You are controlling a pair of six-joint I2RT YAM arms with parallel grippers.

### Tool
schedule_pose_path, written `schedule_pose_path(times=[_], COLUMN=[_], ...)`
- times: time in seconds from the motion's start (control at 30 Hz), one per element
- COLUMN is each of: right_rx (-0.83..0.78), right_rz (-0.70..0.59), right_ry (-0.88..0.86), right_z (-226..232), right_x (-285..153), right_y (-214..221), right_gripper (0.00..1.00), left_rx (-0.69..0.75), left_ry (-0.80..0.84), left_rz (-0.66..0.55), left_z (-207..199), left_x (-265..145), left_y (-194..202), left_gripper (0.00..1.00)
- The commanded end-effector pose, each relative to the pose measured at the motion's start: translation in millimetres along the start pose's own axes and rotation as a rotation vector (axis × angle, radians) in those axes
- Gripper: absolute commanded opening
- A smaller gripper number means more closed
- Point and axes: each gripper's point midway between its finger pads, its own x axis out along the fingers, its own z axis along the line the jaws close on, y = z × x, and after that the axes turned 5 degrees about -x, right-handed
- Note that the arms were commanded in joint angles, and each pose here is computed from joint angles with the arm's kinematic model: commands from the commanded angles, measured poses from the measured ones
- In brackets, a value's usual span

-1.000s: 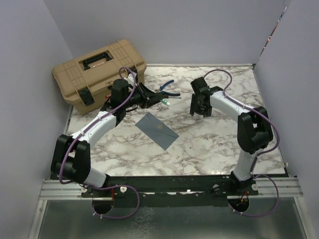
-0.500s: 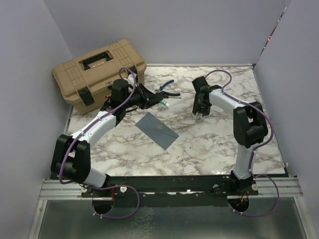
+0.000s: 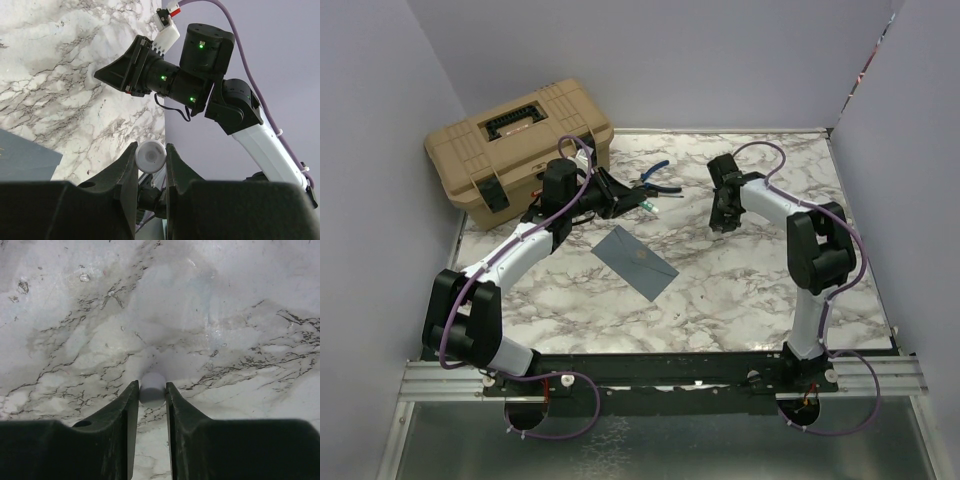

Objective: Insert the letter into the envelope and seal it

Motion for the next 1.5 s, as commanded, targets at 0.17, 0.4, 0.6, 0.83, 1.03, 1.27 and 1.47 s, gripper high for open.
schedule_pose_path(times=[0.17, 0.4, 0.6, 0.83, 1.03, 1.27, 1.47], right_rx=[-0.003, -0.018, -0.109, -0.129, -0.147, -0.132, -0.127], right_rz=[-0.037, -0.233, -0.339, -0.346, -0.332, -0.352, -0.344], right_ry=[-0.116, -0.603, -1.092, -1.29, -1.312, -1.336, -1.307], right_z=[15.3, 79.3, 122.1, 129.9, 132.3, 132.7, 133.3], right_x=[-11.4, -120.4, -221.8, -265.1, -268.8, -276.2, -269.1], right_y=[-8.8, -43.1, -32.6, -20.0, -12.9, -11.6, -7.1], right_gripper=[0.0, 0.0, 0.0, 0.0, 0.0, 0.0, 0.0], left_rx=[0.016, 0.005, 0.011, 0.087, 0.082, 0.079, 0.091], left_ry=[0.016, 0.04, 0.074, 0.116, 0.113, 0.124, 0.131], left_rz=[-0.012, -0.016, -0.011, 0.024, 0.024, 0.027, 0.041], left_z=[-8.2, -19.1, -31.1, -42.1, -40.7, -43.8, -42.8], left_x=[-1.1, 0.6, 0.9, -2.3, -2.5, -2.8, -3.2], left_y=[-4.8, -9.0, -10.6, -4.6, -4.2, -3.9, -1.0], left_gripper=[0.0, 0.0, 0.0, 0.0, 0.0, 0.0, 0.0])
